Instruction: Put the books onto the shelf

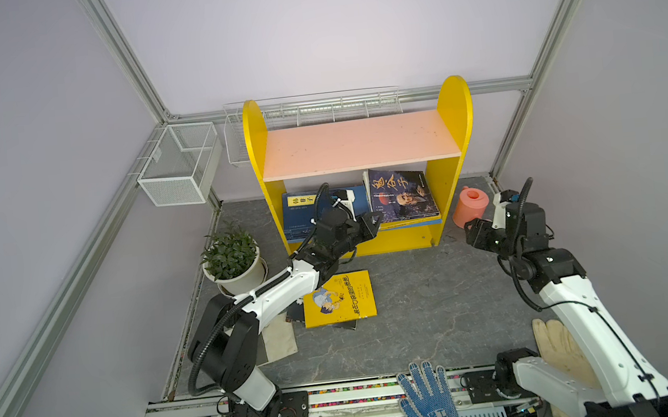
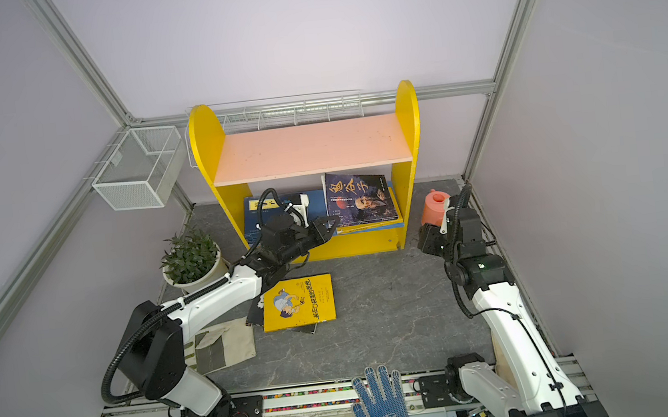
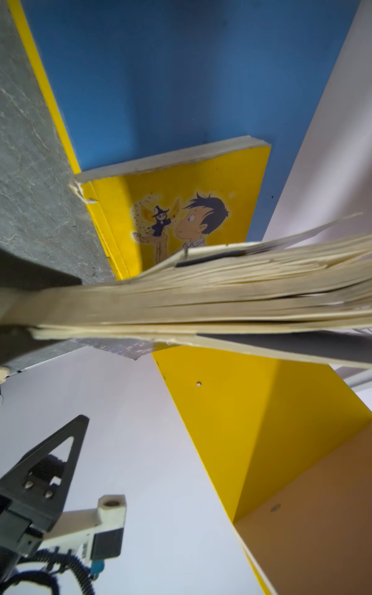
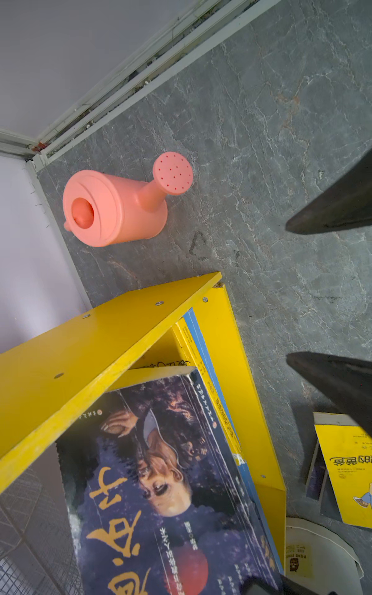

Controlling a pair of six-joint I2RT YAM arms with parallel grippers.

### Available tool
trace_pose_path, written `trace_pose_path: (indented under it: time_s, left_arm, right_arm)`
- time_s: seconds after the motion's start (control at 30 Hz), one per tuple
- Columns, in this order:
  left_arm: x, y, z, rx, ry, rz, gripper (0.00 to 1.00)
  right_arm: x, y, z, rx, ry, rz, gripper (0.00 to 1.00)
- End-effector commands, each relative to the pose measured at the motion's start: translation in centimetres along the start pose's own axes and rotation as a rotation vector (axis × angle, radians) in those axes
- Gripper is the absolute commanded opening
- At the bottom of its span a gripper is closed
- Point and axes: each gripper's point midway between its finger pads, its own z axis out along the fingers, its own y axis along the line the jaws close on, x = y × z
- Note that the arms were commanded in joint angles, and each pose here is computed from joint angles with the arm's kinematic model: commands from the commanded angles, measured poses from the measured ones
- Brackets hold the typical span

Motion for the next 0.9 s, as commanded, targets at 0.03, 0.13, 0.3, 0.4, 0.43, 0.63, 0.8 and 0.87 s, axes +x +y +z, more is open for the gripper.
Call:
trace_pose_path:
  time_s: [0.03,0.13,0.3,0.4,0.43,0.63,0.8,0.87]
  left_arm:
    - [-2.5,-2.8,1.8,0.031,-0.084,0.06,0.0]
    - [-2.2,-1.6,3.2,-0.017,-0.079,0.028,0.0]
    - [-0.9,0.0,4.5,-0.055,-0.038,-0.005,0.0]
    - [-0.2,0.8,4.7,-0.081,-0.016,-0.021,0.0]
    - [-0.1,1.2,4.8,-0.096,-0.011,-0.023,0.0]
    - [1.1,1.5,5.7,-0.126,0.074,0.005,0.0]
    - [1.6,2.0,5.8,-0.189,0.153,0.039,0.24]
    - [1.8,2.2,5.7,-0.212,0.171,0.046,0.33]
  right_arm:
    - [0.6,-0.4,-0.1,0.003,0.015,0.003,0.61]
    - [0.5,-0.3,-0.2,-0.004,0.018,-0.003,0.61]
    - [0.7,-0.6,-0.2,0.004,0.032,-0.021,0.62]
    - [0.8,-0.5,-0.3,-0.005,0.036,-0.027,0.62]
    - [0.8,-0.5,-0.3,-0.008,0.036,-0.028,0.62]
    - [0.8,-0.5,-0.4,-0.008,0.036,-0.035,0.62]
    - [0.9,-0.5,-0.4,-0.014,0.041,-0.032,0.62]
    - [1.0,-0.4,-0.4,-0.017,0.04,-0.03,0.62]
